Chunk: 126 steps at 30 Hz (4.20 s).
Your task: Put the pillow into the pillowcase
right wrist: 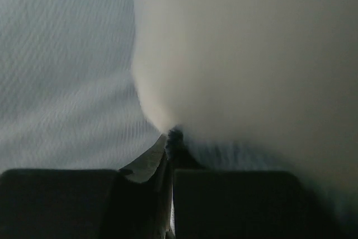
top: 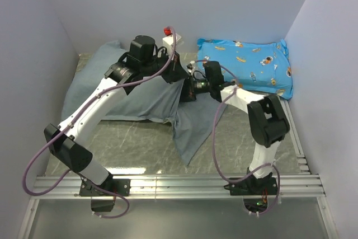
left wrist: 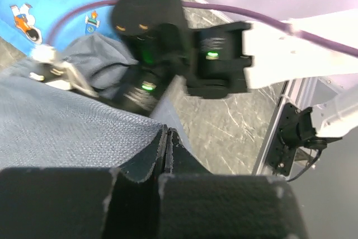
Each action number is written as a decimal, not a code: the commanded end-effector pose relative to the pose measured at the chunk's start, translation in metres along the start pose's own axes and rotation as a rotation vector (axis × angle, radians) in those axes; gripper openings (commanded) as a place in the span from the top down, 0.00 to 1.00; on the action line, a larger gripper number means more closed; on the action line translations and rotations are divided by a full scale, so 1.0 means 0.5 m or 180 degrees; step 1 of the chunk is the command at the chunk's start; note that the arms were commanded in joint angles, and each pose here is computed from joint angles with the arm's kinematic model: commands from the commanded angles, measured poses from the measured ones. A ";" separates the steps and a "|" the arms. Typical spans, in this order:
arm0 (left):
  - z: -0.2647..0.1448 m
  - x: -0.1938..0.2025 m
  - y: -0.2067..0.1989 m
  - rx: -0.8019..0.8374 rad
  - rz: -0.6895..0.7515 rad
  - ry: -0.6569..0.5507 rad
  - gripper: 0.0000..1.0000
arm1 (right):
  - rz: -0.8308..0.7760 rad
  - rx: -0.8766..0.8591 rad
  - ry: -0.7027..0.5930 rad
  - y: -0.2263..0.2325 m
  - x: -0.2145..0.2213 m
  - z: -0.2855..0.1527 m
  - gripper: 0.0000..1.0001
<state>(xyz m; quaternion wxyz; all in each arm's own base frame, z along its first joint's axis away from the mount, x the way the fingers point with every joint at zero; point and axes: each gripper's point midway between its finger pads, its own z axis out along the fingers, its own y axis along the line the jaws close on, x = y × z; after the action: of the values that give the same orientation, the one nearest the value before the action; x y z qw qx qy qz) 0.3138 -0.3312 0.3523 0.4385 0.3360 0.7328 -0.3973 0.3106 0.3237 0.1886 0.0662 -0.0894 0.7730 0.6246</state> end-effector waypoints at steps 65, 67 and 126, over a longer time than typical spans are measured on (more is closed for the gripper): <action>-0.699 0.771 0.565 -0.2578 -0.1520 0.1541 0.29 | -0.2511 0.4303 0.1718 -0.394 0.255 -0.270 1.00; -0.687 0.765 0.547 -0.2410 -0.1541 0.1522 0.52 | -0.2467 0.4344 0.1598 -0.380 0.251 -0.306 1.00; -0.569 0.272 0.373 -0.2193 -0.0104 0.0636 0.01 | -0.2593 0.2454 0.0451 0.027 0.070 -0.259 0.09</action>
<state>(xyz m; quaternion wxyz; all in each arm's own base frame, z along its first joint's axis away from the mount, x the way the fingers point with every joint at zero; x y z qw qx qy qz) 0.3317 0.0694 0.3294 0.5265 0.1482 0.8371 -0.0028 0.3209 0.1670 0.2686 0.3716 -0.3644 0.8435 0.1328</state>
